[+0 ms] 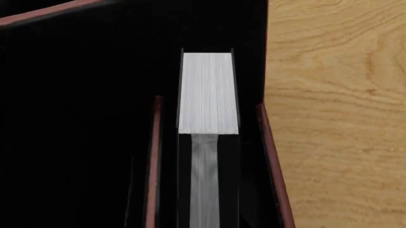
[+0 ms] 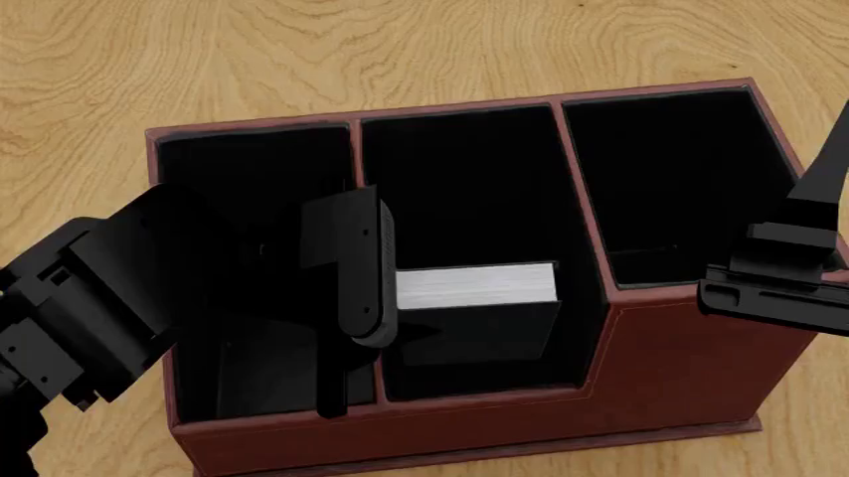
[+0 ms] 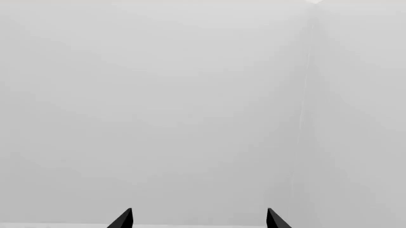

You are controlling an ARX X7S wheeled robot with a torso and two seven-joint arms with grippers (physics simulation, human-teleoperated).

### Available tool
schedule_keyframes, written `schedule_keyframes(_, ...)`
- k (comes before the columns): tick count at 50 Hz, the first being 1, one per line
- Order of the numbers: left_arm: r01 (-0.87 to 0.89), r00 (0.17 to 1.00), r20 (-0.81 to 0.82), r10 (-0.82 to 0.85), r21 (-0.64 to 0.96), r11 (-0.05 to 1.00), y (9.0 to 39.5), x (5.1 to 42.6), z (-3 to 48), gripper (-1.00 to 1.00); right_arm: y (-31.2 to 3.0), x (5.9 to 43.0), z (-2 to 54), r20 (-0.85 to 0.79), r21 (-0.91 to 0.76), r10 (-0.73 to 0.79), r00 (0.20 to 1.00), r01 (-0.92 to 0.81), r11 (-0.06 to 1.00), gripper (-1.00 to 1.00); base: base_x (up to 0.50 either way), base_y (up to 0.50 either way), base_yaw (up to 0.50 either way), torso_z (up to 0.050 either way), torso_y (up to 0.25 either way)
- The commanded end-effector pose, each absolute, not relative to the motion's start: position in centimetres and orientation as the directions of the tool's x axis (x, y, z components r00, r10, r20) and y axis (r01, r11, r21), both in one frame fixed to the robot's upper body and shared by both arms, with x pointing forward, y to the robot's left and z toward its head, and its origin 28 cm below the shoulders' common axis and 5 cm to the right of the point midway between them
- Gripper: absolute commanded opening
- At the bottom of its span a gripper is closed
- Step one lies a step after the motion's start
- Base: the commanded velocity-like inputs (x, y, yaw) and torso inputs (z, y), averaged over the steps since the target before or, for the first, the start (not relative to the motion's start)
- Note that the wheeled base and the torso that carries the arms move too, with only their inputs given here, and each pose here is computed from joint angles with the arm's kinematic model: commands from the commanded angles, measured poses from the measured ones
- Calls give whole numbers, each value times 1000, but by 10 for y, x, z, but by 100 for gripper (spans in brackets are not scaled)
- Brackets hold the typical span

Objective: Pick up the book and place it in the back compartment of the caddy.

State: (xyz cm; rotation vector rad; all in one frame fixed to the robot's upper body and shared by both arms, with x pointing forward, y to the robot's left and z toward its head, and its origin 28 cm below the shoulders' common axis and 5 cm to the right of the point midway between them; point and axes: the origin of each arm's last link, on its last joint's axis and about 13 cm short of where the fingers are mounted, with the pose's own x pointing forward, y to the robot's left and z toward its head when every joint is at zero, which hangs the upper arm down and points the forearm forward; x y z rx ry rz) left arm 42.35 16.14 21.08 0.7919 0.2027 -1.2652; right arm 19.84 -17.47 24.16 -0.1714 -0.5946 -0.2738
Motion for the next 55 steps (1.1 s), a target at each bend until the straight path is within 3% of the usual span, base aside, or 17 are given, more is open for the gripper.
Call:
schedule_keyframes(1,904,336,-509,-793,411,119,157,430,210,-100,-175,199,241,572,-81,-206,794,305,949,100,0,0,-3,0,0)
schedule_keyframes(24,916,328,-518,-790,380,131,155,431,204,-100,-176,200,238,567,-81,-210,797,307,948,100,1,-1,-5,0,-1)
schedule_keyframes(25,932,318,-530,-786,324,159,156,431,204,100,-176,200,237,566,-81,-209,797,307,948,100,12,0,-6,0,0)
schedule_keyframes(55,915,352,-475,-807,355,191,156,434,223,100,-178,198,239,567,-79,-215,795,312,947,100,6,-5,-11,0,-6)
